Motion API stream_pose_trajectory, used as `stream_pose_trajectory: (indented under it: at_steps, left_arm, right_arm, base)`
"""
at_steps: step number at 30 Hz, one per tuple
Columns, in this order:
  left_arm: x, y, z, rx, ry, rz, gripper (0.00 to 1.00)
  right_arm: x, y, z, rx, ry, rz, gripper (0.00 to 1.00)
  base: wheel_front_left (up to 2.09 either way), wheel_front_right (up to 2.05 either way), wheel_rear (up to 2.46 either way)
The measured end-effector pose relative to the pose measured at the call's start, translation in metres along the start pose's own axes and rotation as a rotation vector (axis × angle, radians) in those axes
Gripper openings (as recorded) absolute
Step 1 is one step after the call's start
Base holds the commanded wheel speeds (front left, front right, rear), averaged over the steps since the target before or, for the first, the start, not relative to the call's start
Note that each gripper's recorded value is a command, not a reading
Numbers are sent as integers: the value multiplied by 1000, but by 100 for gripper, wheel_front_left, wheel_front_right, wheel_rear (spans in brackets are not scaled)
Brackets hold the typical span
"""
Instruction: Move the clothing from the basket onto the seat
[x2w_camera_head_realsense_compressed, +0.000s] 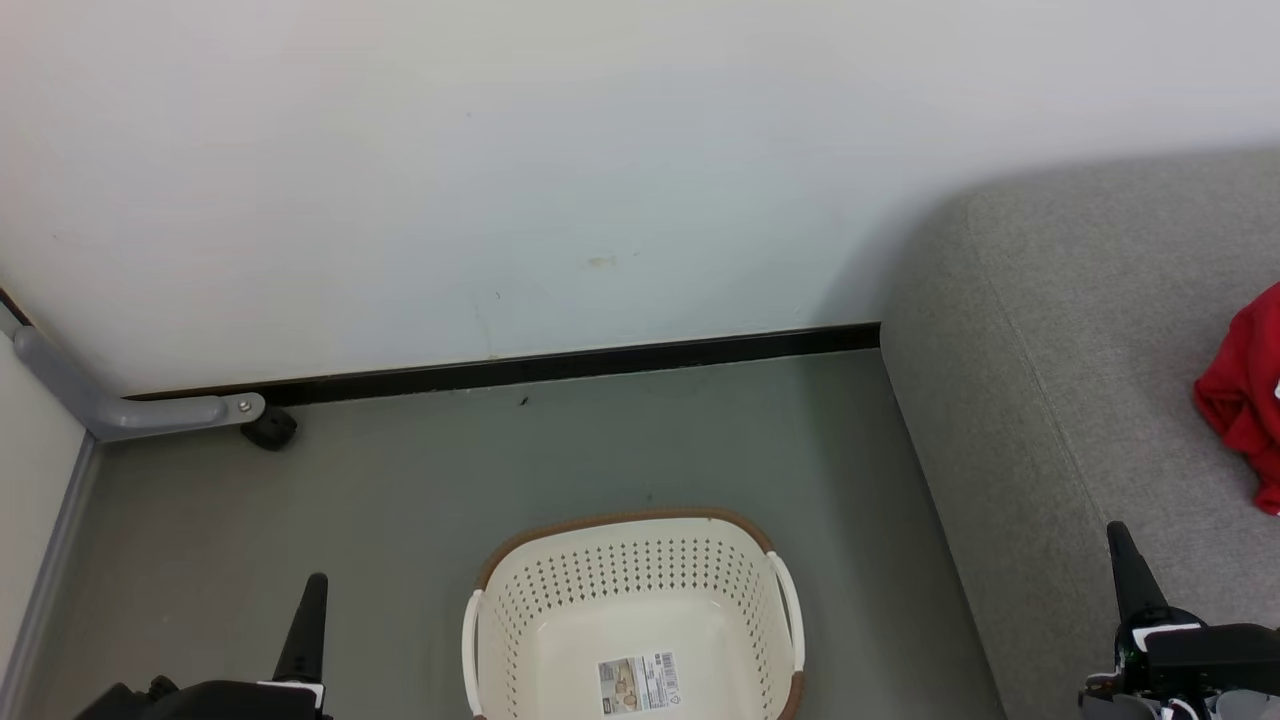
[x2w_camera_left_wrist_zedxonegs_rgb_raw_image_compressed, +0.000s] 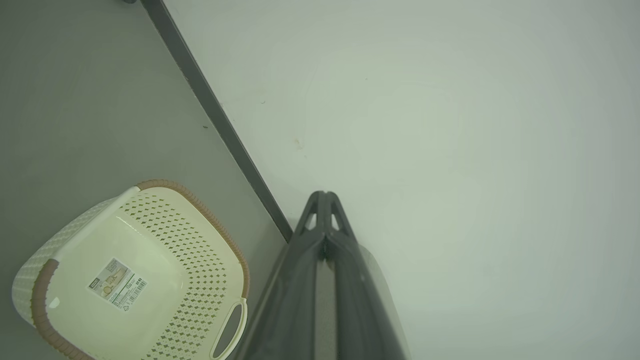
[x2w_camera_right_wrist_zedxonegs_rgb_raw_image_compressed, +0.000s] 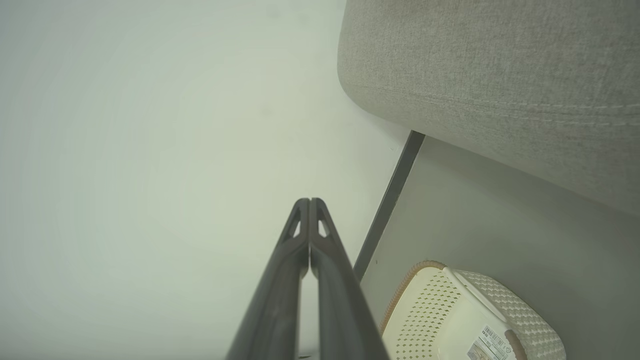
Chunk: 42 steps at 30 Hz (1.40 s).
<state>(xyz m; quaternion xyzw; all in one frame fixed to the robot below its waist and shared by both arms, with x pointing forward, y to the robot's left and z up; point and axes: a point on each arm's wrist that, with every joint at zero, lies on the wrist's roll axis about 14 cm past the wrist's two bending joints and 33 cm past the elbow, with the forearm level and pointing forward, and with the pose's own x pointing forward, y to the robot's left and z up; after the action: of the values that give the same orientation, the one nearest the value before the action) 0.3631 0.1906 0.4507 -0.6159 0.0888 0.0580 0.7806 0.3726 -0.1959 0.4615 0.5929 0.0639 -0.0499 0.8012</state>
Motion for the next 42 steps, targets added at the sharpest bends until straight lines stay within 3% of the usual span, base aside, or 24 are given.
stream_pose_trajectory:
  at_steps: [20, 42]
  left_arm:
    - [7, -20, 5, -218, -6, -89, 0]
    - [8, -25, 6, -236, -10, -105, 0]
  right_arm:
    - [2, 9, 14, 296, -28, 46, 0]
    - [2, 10, 14, 302, -29, 50, 0]
  base:
    - [0, 0, 0]
    - [0, 0, 0]
